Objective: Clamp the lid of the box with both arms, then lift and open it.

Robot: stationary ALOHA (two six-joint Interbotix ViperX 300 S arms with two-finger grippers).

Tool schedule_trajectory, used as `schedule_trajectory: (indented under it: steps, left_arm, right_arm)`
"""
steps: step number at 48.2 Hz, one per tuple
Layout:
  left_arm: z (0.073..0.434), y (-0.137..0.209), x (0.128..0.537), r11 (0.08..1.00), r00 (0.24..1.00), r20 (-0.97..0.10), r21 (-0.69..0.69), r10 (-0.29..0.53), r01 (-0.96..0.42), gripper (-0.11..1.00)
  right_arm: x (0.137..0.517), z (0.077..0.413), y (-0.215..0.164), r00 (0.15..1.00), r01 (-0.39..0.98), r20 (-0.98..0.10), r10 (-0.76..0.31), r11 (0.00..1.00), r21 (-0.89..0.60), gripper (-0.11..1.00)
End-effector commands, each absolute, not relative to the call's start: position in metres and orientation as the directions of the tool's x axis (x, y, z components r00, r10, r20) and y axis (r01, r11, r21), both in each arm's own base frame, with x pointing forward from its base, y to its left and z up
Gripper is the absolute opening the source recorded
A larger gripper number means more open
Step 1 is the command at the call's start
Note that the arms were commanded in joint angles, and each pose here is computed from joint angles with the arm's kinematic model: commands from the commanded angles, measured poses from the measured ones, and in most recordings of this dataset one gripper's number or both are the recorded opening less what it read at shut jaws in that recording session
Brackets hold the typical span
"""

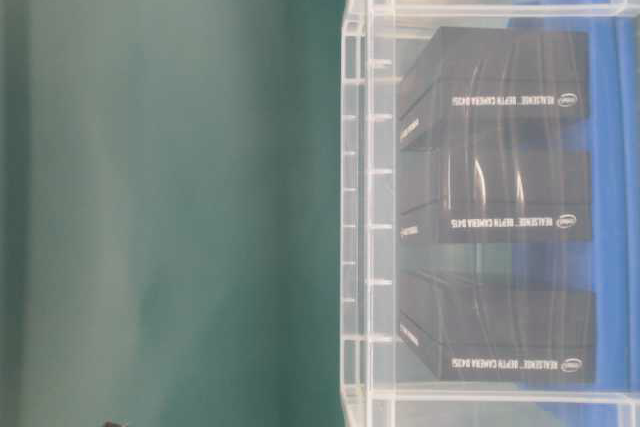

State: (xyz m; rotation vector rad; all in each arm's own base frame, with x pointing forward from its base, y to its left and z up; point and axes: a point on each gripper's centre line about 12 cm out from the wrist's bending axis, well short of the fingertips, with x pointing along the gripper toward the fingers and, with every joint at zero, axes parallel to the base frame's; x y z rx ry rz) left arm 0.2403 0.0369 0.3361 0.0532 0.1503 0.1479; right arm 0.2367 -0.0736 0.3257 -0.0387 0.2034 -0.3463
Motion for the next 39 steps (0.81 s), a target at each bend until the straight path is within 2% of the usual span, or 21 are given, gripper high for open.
schedule_trajectory:
  steps: [1, 39]
  left_arm:
    - [0.3408, 0.0308, 0.2424, 0.991, 0.983, -0.133, 0.065, 0.125, -0.117, 0.01]
    - [0.3382, 0.0256, 0.2431, 0.993, 0.984, -0.142, 0.064, 0.104, -0.096, 0.01]
  right_arm:
    - [0.2397, 0.3307, -0.0674, 0.933, 0.307, -0.178, -0.314, 0.950, -0.063, 0.00]
    - [0.2428, 0.3293, -0.0605, 0.941, 0.278, -0.183, -0.285, 0.958, -0.065, 0.00]
